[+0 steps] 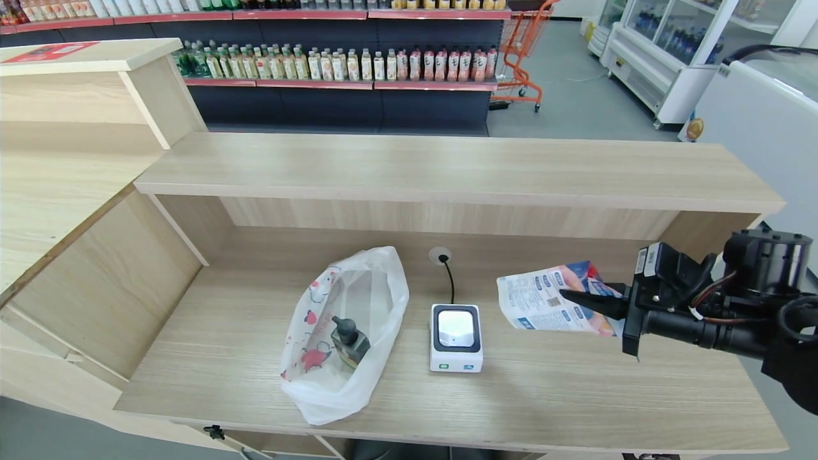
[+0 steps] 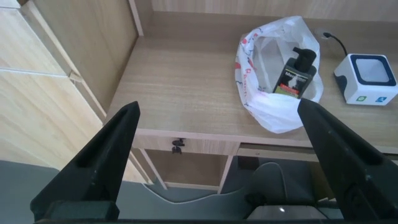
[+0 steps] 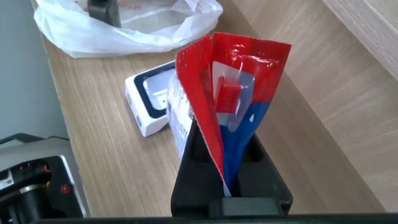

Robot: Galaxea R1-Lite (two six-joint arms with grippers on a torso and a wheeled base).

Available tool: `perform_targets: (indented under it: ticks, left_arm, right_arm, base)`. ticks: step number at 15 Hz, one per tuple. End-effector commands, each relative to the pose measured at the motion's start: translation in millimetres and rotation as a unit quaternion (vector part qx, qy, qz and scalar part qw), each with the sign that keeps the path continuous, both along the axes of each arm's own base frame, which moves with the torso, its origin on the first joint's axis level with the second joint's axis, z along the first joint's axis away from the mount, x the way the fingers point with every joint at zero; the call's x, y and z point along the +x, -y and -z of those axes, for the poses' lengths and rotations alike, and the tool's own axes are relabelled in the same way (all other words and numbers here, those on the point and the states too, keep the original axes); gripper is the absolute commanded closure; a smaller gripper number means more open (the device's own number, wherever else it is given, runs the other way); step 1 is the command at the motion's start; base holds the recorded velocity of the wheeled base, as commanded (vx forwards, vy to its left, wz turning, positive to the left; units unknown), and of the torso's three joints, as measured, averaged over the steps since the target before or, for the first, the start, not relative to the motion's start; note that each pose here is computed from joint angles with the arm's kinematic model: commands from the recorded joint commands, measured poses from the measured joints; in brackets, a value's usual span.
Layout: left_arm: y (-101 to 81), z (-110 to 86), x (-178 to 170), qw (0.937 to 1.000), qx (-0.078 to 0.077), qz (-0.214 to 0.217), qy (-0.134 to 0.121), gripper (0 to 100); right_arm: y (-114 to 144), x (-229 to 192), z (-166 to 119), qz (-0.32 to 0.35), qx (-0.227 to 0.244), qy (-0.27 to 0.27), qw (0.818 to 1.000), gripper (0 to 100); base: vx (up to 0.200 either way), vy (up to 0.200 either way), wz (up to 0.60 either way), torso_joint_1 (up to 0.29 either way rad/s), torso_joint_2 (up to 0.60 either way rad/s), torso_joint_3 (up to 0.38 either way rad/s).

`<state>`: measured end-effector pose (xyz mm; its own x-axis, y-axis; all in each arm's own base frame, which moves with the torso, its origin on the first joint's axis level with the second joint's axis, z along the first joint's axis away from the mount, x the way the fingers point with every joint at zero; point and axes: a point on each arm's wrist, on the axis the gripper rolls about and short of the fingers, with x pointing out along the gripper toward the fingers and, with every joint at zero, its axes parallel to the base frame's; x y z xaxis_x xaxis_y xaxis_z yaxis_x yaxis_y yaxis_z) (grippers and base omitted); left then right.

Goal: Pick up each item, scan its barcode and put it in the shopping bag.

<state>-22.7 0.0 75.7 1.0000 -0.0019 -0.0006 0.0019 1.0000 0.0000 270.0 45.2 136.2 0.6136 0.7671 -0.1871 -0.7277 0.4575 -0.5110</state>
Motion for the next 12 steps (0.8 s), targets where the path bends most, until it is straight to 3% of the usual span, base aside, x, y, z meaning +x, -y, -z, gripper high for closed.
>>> perform_targets:
  ticks: [1, 8, 12]
  left_arm:
    - [0.0, -0.1, 0, 1.0, 0.0, 0.0, 0.0, 0]
    - [0.0, -0.1, 0, 1.0, 0.0, 0.0, 0.0, 0]
    - [0.0, -0.1, 0, 1.0, 0.0, 0.0, 0.0, 0]
  right_arm:
    - [-5, -2, 5, -0.008, 0.009, -0.014, 1.0, 100]
    - [-37, 12, 24, -0.058, 0.027, 0.014, 0.998, 100]
    - [-36, 29, 48, -0.09, 0.048, 0.087, 0.991, 100]
  base:
    - [0.0, 0.0, 0.0, 0.0, 0.0, 0.0]
    - [0.0, 0.0, 0.0, 0.0, 0.0, 0.0]
    - [0.0, 0.0, 0.0, 0.0, 0.0, 0.0]
